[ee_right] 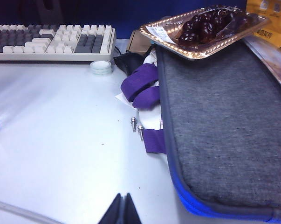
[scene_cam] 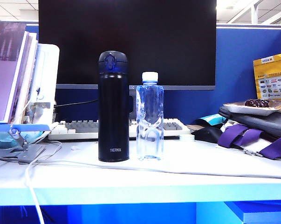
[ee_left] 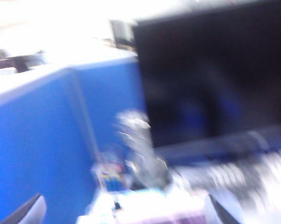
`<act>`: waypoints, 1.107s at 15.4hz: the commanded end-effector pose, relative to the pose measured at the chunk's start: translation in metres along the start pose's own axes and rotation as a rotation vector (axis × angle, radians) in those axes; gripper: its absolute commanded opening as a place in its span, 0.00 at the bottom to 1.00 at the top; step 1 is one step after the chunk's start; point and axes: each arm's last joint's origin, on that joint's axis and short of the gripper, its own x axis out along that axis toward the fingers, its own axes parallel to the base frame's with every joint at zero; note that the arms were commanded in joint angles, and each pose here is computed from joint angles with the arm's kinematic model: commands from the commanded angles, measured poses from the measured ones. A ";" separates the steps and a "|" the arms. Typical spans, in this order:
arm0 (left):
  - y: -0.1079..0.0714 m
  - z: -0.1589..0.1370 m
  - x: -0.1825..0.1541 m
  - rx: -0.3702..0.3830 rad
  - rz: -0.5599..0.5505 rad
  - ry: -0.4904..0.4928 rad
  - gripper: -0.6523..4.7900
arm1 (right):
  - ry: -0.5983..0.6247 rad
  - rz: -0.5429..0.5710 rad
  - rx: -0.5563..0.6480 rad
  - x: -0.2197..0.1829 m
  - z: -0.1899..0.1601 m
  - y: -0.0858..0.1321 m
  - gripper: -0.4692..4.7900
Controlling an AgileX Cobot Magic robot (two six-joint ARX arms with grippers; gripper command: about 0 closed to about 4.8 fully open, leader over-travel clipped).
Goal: Pick up the mineral water bottle and place it vertically to the right of the black thermos cup.
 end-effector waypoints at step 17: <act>-0.002 -0.174 -0.015 -0.220 -0.119 -0.146 1.00 | 0.008 0.002 0.001 0.000 -0.001 0.000 0.09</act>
